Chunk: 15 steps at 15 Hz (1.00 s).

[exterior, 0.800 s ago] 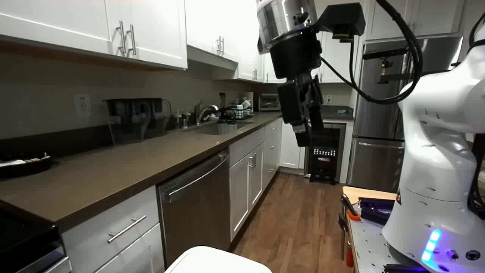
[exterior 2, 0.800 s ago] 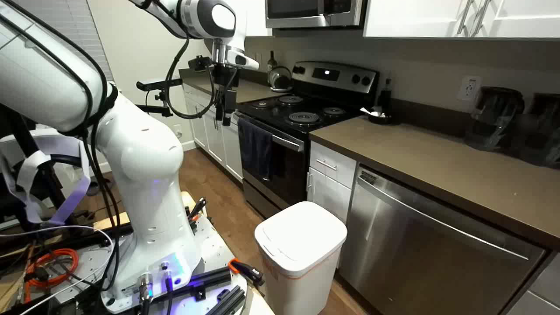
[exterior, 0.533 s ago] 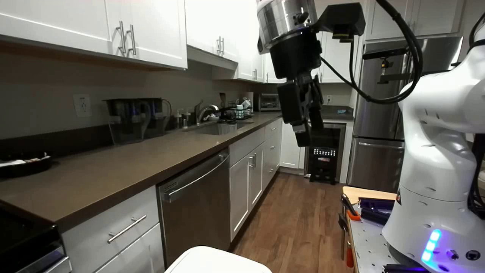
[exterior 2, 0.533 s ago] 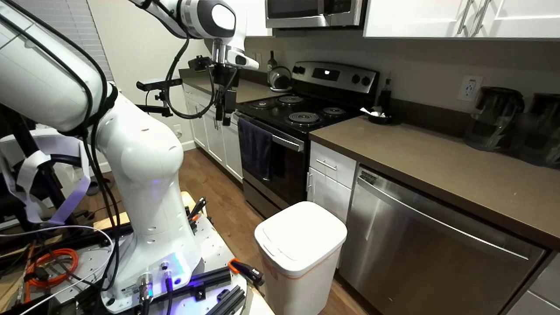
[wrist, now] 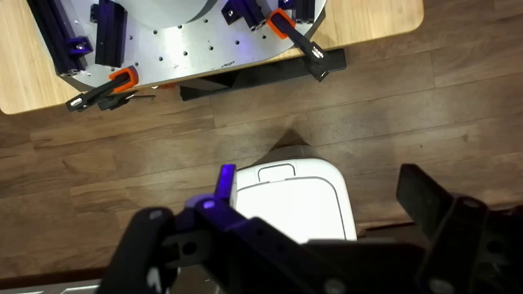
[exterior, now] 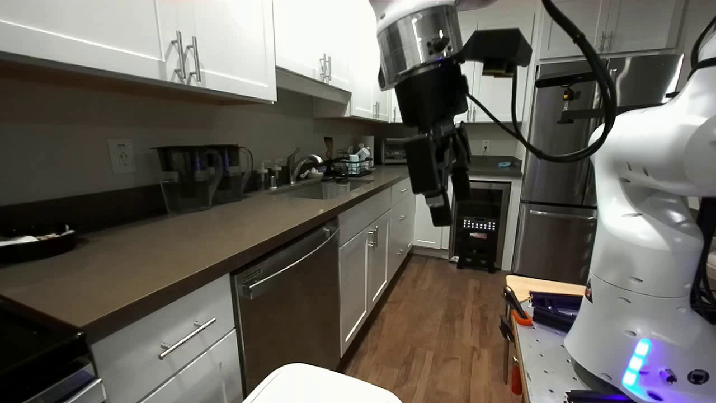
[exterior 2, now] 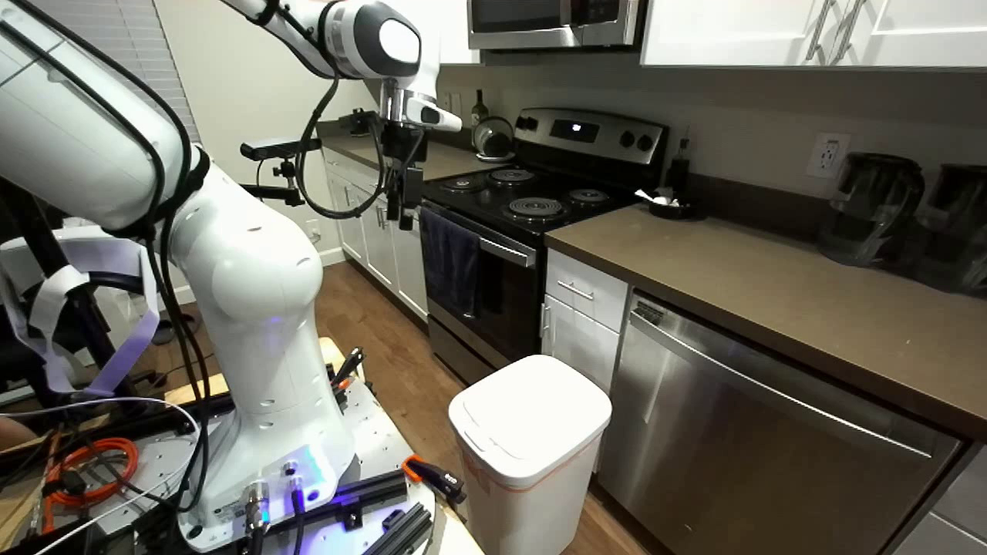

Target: Open the bin

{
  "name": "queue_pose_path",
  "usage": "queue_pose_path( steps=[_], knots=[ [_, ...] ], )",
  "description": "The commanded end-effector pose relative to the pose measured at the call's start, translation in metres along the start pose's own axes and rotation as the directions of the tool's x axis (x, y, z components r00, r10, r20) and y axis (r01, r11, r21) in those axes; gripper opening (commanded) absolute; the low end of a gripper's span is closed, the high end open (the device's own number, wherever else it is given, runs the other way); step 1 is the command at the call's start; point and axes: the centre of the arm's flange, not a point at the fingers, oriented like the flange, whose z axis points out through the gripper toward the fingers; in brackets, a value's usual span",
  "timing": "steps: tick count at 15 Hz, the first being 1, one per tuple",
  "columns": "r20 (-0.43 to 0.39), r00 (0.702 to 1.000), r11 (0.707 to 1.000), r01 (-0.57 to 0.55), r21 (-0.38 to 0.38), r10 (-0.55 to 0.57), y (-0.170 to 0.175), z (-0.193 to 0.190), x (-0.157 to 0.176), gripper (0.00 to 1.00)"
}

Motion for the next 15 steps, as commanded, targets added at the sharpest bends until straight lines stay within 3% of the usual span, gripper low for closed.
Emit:
queue_pose_path(
  steps=[1,8,15],
  knots=[
    [-0.023,0.999,0.999,-0.036,0.022,0.037,0.013,0.037,0.049,1.00],
    [-0.085,0.987,0.980,-0.124,0.158,0.139,0.031,0.101,0.155,1.00],
    [-0.038,0.998,0.978,-0.043,0.204,0.052,-0.004,0.186,0.204,1.00]
  ],
)
